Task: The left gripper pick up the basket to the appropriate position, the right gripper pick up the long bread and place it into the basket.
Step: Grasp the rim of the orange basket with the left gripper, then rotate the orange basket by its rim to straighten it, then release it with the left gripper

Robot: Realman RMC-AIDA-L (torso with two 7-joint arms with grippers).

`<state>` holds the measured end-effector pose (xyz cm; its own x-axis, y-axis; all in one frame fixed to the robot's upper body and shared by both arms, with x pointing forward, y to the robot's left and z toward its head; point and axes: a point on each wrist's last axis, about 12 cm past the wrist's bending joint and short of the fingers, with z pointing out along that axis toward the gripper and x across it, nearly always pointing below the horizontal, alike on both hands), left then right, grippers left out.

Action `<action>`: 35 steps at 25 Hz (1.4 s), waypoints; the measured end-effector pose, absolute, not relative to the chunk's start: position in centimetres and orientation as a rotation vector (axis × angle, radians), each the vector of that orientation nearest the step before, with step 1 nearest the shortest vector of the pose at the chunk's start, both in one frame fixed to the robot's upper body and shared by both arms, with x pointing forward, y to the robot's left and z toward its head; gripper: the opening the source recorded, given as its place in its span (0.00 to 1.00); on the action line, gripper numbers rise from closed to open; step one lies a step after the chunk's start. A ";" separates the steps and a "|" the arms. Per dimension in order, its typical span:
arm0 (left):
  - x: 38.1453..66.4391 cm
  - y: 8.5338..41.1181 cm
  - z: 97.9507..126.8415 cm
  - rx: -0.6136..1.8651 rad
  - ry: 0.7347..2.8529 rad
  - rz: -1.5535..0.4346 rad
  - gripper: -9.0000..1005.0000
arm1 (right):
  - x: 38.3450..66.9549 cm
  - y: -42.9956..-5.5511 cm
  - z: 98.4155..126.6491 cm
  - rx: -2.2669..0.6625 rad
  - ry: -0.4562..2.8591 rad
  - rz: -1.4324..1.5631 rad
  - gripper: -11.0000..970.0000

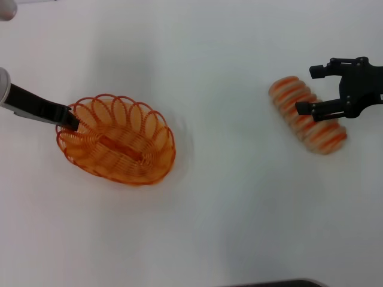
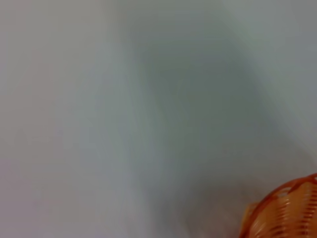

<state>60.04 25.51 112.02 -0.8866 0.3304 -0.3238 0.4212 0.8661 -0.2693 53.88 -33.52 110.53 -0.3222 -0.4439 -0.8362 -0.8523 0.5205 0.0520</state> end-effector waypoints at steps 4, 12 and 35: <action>60.1 25.2 112.3 0.483 2.795 -0.519 0.13 | 53.9 -33.7 110.6 -1.042 1.948 0.635 0.96; 59.7 23.9 111.9 0.270 2.778 -0.692 0.11 | 54.0 -34.8 111.0 -0.956 1.934 0.605 0.96; 59.8 22.9 109.1 -0.085 2.636 -0.860 0.10 | 54.1 -36.7 111.7 -0.701 1.838 0.526 0.96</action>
<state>59.79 22.88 109.06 -0.9313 -0.1679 -0.3231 0.0549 0.8125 -0.5804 54.10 -36.72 111.72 -0.2776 -0.2192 -0.9354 -0.6808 0.7318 0.0305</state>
